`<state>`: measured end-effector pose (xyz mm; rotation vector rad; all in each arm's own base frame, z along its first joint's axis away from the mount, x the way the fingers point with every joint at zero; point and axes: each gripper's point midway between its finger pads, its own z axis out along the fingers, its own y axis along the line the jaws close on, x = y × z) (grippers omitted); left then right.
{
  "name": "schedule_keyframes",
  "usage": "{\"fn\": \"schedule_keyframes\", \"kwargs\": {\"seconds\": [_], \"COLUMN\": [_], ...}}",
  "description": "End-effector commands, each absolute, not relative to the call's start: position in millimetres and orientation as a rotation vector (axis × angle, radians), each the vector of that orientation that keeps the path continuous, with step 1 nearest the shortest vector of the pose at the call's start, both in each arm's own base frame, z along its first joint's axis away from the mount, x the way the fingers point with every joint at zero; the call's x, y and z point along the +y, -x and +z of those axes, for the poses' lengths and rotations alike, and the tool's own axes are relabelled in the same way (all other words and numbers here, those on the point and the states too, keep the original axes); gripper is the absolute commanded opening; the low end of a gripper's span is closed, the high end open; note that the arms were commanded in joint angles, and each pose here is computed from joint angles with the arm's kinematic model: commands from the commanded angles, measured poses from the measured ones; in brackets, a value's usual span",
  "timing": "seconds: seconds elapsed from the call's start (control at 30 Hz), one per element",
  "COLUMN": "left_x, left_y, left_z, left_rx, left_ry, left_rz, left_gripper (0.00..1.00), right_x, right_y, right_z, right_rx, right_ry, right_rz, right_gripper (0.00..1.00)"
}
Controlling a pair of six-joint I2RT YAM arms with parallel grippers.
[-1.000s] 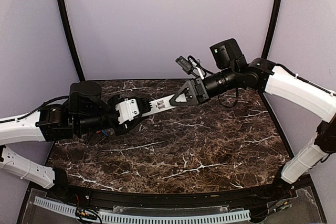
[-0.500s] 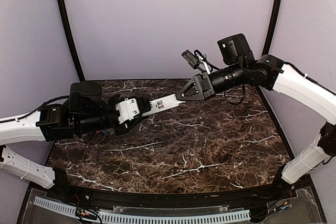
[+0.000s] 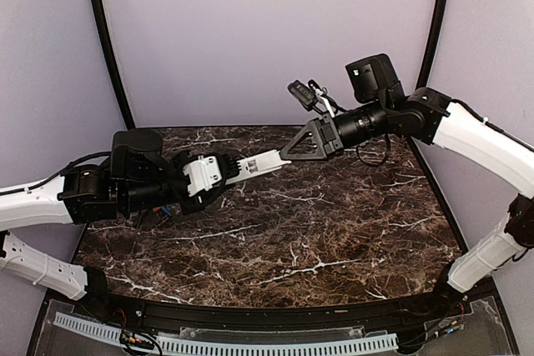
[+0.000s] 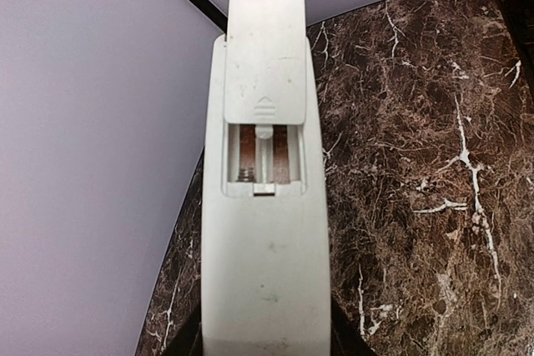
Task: Load the batteries into the remote control
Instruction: Remove the battery cover from the remote control, then place the battery cover at the center of the board.
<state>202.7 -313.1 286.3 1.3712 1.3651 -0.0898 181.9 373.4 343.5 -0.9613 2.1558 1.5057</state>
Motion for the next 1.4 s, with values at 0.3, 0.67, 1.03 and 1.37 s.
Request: {"fn": "schedule_keyframes", "kwargs": {"seconds": [0.3, 0.67, 1.03, 1.37], "left_x": [-295, -282, -278, -277], "left_y": [-220, -205, -205, -203], "left_z": [247, 234, 238, 242], "left_rx": [1.594, 1.665, 1.646, 1.636], "left_ry": [-1.378, -1.385, -1.387, -1.399], "left_rz": [-0.056, -0.118, -0.107, -0.107], "left_gripper": [0.0, 0.0, 0.0, 0.0], "right_x": [334, 235, 262, 282], "right_y": [-238, -346, -297, -268], "right_z": [364, 155, 41, 27], "right_rx": [2.131, 2.325, 2.398, 2.494], "right_ry": [0.757, 0.732, 1.164, 1.243], "right_rz": [0.989, -0.461, -0.686, -0.465], "right_gripper": [0.0, 0.0, 0.01, 0.62]}}
